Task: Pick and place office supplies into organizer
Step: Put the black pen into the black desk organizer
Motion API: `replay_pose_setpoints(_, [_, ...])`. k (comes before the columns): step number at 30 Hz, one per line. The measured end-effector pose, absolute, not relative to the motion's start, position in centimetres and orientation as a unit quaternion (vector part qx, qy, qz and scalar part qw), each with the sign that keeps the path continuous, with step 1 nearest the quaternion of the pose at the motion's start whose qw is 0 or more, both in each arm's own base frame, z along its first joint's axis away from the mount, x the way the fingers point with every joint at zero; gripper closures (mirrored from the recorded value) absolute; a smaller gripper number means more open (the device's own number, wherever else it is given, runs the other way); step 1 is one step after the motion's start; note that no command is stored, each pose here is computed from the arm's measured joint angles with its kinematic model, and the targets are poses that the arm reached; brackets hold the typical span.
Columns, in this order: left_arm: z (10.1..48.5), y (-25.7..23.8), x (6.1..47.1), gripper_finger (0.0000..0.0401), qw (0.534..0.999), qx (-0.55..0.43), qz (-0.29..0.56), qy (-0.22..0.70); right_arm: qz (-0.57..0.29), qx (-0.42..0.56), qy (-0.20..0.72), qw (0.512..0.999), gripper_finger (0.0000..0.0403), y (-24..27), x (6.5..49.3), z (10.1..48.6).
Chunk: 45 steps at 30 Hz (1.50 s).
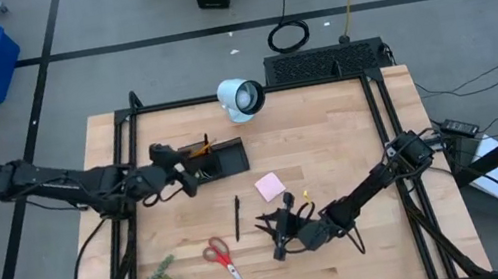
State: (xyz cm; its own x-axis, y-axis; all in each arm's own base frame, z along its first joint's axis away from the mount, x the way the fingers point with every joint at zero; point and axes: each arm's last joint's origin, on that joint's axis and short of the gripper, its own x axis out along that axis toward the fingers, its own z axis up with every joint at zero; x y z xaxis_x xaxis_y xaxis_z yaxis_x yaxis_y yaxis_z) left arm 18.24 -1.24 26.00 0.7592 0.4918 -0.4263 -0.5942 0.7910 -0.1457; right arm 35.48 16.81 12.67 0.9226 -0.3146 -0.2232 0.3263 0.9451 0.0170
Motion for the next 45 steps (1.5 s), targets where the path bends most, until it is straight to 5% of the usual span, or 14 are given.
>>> replay_pose_setpoints(7, [26.4, -4.0, 18.2, 0.0183, 0.946, -0.122, 0.253, 0.162, -0.093, 0.079, 0.139, 0.983, 0.0316, 17.0, 35.6, 12.2])
replay_pose_setpoints(21, [26.7, -7.1, 17.1, 0.019, 0.964, -0.073, 0.211, 0.141, -0.212, -0.008, 0.208, 0.955, 0.0316, 22.4, 33.9, 13.8])
replay_pose_setpoints(29, [26.8, -7.0, 17.1, 0.0191, 0.964, -0.076, 0.215, 0.139, -0.206, 0.071, 0.182, 0.959, 0.0316, 26.7, 31.8, 13.3])
replay_pose_setpoints(35, [26.8, -7.0, 17.1, 0.0189, 0.962, -0.091, 0.217, 0.135, -0.196, 0.089, 0.238, 0.947, 0.0316, 26.9, 32.4, 10.3])
replay_pose_setpoints(45, [26.6, -7.0, 17.1, 0.0198, 0.962, -0.084, 0.218, 0.142, -0.236, 0.075, 0.306, 0.919, 0.0316, 26.3, 32.5, 11.2])
